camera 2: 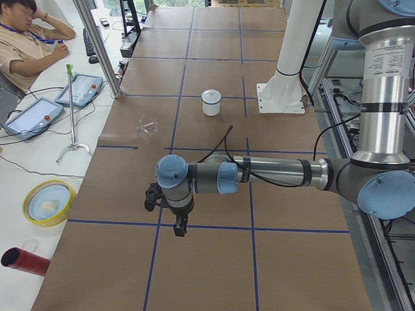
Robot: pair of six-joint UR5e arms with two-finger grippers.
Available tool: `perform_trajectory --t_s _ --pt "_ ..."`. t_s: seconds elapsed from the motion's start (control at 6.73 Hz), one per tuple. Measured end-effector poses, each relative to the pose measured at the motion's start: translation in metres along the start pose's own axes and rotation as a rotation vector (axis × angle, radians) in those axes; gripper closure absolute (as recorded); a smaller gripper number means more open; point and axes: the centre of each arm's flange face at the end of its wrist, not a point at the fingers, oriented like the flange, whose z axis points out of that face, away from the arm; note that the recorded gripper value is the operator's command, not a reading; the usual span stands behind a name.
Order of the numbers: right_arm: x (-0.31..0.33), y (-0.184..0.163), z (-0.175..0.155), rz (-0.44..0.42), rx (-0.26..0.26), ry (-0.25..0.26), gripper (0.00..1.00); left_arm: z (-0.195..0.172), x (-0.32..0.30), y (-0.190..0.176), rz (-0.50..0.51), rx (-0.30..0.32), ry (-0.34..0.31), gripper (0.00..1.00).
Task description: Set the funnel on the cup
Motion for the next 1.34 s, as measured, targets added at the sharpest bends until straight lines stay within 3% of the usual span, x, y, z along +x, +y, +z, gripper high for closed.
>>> perform_trajectory --t_s 0.45,0.74,1.04,1.34 --pt "0.000 0.000 0.000 0.000 0.000 0.000 0.00 -0.004 0.004 -0.002 0.010 0.008 -0.002 0.00" --pt "0.000 0.000 0.000 0.000 0.000 0.000 0.00 -0.026 0.047 -0.031 0.102 0.053 -0.008 0.00" --pt "0.000 0.000 0.000 0.000 0.000 0.000 0.00 -0.069 0.120 -0.095 0.256 0.143 -0.020 0.00" --pt "0.000 0.000 0.000 0.000 0.000 0.000 0.00 -0.125 0.196 -0.146 0.423 0.306 -0.021 0.00"
